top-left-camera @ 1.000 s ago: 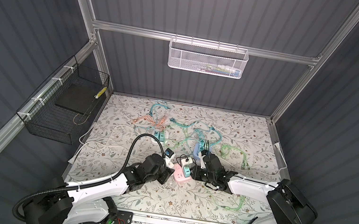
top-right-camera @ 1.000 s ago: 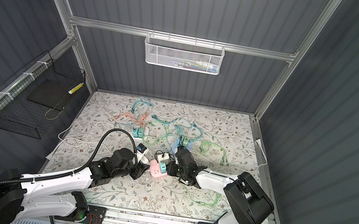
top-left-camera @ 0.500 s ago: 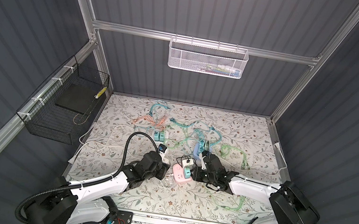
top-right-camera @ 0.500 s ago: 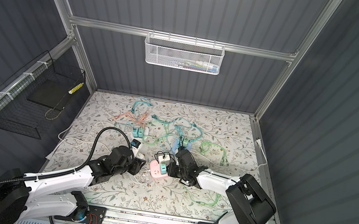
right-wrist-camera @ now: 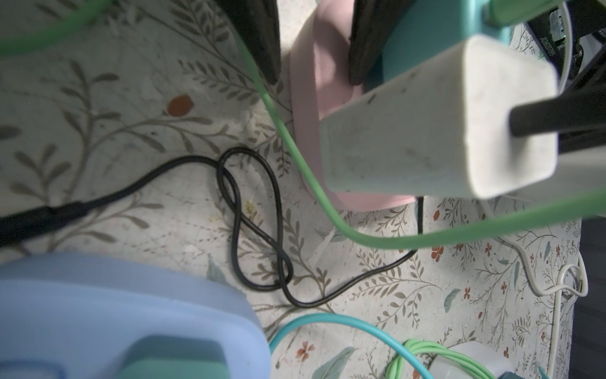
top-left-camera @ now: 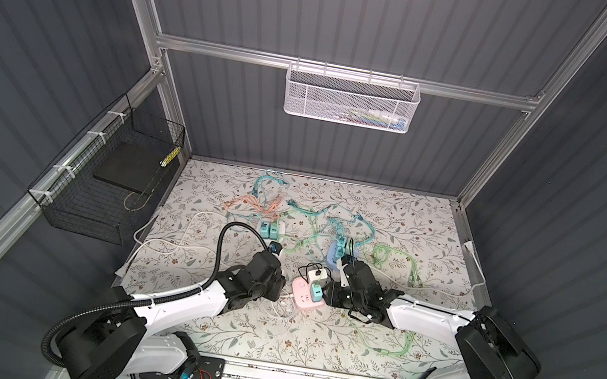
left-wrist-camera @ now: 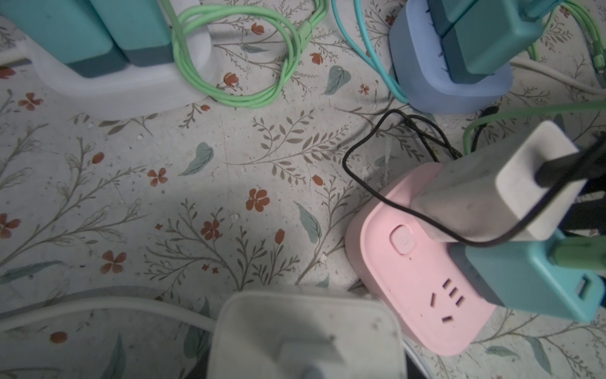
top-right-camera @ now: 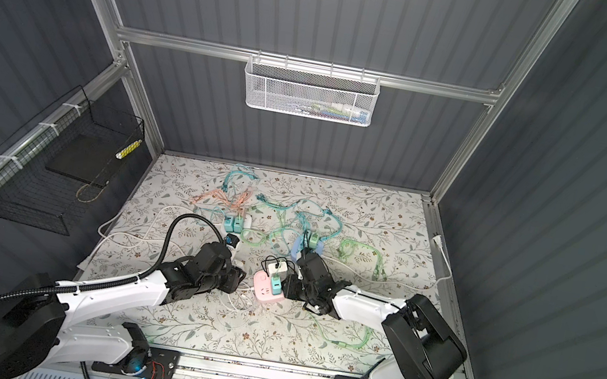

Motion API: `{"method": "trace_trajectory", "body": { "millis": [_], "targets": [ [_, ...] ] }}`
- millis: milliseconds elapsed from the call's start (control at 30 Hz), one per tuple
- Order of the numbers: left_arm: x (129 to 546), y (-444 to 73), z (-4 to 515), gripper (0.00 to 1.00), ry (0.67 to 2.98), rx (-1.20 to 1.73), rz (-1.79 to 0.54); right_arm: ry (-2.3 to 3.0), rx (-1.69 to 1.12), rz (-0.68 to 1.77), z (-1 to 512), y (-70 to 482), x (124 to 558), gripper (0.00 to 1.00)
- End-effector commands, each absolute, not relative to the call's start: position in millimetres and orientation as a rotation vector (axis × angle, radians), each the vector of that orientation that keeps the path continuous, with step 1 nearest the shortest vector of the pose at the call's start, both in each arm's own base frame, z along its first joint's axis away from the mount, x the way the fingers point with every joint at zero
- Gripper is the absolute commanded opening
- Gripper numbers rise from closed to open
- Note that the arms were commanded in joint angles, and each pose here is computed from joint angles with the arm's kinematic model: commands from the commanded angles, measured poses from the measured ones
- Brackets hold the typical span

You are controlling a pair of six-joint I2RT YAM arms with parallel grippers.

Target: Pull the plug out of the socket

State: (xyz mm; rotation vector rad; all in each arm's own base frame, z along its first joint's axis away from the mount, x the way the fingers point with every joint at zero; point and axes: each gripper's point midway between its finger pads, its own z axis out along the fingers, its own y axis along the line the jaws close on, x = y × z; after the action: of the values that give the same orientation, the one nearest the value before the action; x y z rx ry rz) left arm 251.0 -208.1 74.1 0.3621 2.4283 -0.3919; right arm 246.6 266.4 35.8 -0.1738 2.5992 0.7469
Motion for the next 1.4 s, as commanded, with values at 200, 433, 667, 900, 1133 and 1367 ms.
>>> {"method": "trace_trajectory", "body": {
  "millis": [200,433,667,900,1133,1367],
  "targets": [
    [254,-202,63,0.2,2.539,0.296,-0.327,2.754,-0.204,0.585,6,239,221,0.38],
    [258,-203,60,0.22,2.581,0.282,-0.324,2.737,-0.208,0.597,12,241,223,0.42],
    [262,-210,54,0.29,2.63,0.311,-0.334,2.684,-0.201,0.61,33,243,230,0.47],
    [261,-213,46,0.38,2.685,0.327,-0.327,2.639,-0.203,0.578,54,235,232,0.53],
    [262,-212,46,0.51,2.702,0.336,-0.305,2.633,-0.185,0.554,58,227,229,0.53],
    [264,-206,47,0.62,2.74,0.33,-0.227,2.628,-0.191,0.526,63,222,224,0.54]
  ]
}}
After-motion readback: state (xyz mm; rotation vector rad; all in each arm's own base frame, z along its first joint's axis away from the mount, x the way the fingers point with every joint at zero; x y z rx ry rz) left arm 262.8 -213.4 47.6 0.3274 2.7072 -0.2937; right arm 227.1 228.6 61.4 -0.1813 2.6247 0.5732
